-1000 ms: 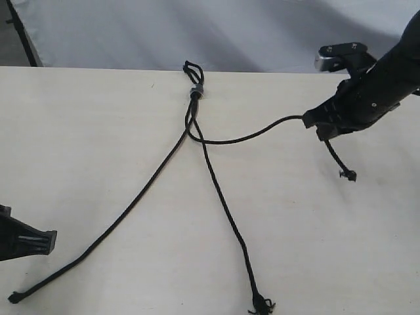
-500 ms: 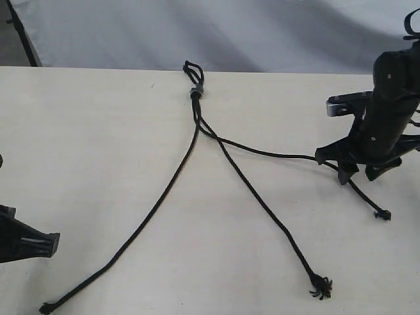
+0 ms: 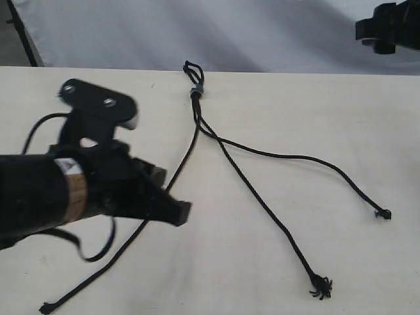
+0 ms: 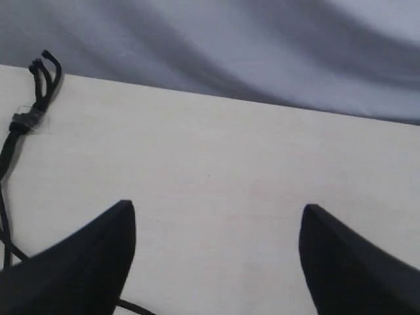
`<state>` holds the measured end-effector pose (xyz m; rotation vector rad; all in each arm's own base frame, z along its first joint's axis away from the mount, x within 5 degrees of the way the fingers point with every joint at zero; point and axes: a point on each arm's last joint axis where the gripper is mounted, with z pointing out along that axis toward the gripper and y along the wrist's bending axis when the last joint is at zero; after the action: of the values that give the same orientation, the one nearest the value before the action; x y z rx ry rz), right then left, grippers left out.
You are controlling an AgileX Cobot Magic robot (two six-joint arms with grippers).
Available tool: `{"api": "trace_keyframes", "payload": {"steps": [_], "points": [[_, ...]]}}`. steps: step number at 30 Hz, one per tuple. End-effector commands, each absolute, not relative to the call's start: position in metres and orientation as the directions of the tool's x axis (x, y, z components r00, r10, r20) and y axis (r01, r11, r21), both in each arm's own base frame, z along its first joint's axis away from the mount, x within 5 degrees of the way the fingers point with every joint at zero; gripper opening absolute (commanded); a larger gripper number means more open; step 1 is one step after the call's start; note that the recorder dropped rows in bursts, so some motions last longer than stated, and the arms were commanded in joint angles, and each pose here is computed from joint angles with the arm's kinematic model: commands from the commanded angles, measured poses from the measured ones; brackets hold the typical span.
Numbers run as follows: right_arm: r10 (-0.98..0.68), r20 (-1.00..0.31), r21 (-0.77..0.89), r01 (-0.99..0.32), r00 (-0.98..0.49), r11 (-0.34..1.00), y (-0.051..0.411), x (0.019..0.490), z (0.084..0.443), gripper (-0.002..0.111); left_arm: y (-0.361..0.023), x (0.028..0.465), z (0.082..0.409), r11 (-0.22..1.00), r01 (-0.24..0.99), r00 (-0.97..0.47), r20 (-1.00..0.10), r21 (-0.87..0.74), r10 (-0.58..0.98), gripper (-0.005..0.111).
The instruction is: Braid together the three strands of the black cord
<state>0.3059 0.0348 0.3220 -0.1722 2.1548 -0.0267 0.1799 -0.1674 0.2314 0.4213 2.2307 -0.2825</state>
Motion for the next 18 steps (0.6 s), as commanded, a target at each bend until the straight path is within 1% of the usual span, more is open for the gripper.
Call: {"api": "trace_keyframes", "payload": {"steps": [1,3,6,8,10,12,13,15,18], "points": [[-0.146,-0.899,-0.099,-0.132,-0.414,0.986,0.031,0.279,0.312,0.067,-0.218,0.213,0.223,0.886,0.459,-0.609,-0.751,-0.071,0.255,0.032],[-0.124,-0.928,-0.092,-0.107,-0.352,0.99,0.021,0.269,0.309,0.067,-0.239,0.229,0.211,0.887,0.457,-0.637,-0.723,-0.073,0.268,0.04],[-0.068,-0.956,-0.066,-0.018,-0.286,0.998,-0.003,0.261,0.307,0.067,-0.264,0.249,0.193,0.89,0.452,-0.676,-0.673,-0.058,0.299,0.047],[-0.012,-0.962,-0.028,0.056,-0.274,0.998,-0.02,0.259,0.303,0.067,-0.281,0.262,0.183,0.888,0.459,-0.705,-0.625,-0.043,0.335,0.047],[0.003,-0.957,-0.026,0.094,-0.289,0.995,-0.03,0.258,0.297,0.067,-0.293,0.269,0.176,0.884,0.467,-0.757,-0.527,-0.022,0.387,0.047],[0.007,-0.961,-0.024,0.11,-0.276,0.994,-0.035,0.26,0.295,0.067,-0.307,0.275,0.172,0.848,0.53,-0.77,-0.412,0.011,0.486,0.047],[0.007,-0.964,-0.023,0.11,-0.264,0.994,-0.036,0.261,0.295,0.067,-0.313,0.278,0.172,0.827,0.563,-0.761,-0.382,0.015,0.525,0.047],[0.01,-0.964,-0.02,0.112,-0.266,0.994,-0.036,0.262,0.294,0.067,-0.328,0.286,0.171,0.808,0.589,-0.757,-0.352,-0.002,0.551,0.047],[0.011,-0.962,-0.021,0.113,-0.272,0.993,-0.036,0.262,0.293,0.067,-0.345,0.296,0.169,0.82,0.57,-0.782,-0.345,-0.057,0.519,0.047]]}}
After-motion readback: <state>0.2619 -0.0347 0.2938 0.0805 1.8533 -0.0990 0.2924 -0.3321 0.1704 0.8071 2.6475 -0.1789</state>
